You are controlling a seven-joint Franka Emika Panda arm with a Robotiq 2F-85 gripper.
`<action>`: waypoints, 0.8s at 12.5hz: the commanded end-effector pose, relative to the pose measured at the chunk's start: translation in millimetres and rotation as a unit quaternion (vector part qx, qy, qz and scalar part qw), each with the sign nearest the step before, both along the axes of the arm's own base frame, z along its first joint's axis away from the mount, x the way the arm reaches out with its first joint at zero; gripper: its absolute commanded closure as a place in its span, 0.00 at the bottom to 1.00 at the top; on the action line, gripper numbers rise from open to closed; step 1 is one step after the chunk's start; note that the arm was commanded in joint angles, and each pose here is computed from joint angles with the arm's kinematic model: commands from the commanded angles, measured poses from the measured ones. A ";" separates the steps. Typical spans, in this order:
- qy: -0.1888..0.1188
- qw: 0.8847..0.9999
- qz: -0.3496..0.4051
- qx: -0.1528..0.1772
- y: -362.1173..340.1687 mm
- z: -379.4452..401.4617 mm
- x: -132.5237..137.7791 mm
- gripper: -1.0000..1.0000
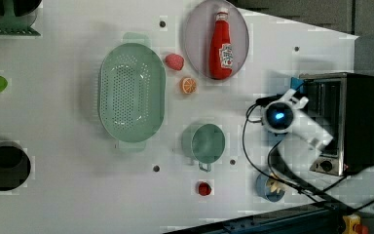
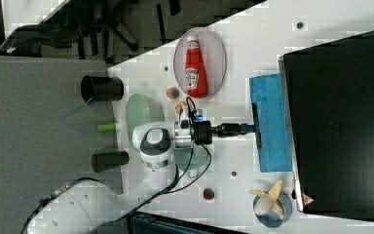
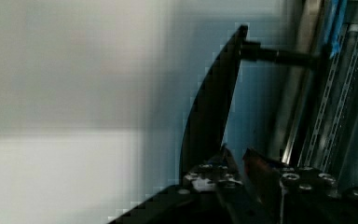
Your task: Flap open oven.
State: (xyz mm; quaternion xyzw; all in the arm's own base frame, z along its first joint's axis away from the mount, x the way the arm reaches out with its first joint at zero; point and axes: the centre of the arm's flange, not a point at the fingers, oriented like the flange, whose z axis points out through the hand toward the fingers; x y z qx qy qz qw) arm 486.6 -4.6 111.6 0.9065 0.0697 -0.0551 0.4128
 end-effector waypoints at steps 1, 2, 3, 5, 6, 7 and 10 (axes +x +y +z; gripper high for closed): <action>-0.066 0.997 -0.041 -0.027 6.9 -16.3 4.6 0.83; -0.061 0.997 -0.030 -0.030 11.6 -24.7 6.0 0.83; -0.057 0.998 -0.024 -0.032 16.1 -32.5 6.1 0.83; -0.055 0.997 -0.019 -0.042 20.1 -36.6 8.5 0.83; -0.055 0.997 -0.018 -0.044 21.6 -35.8 9.1 0.83; -0.059 0.997 -0.015 -0.042 25.2 -33.3 11.9 0.83; -0.110 0.993 -0.025 -0.022 44.8 3.5 35.6 0.83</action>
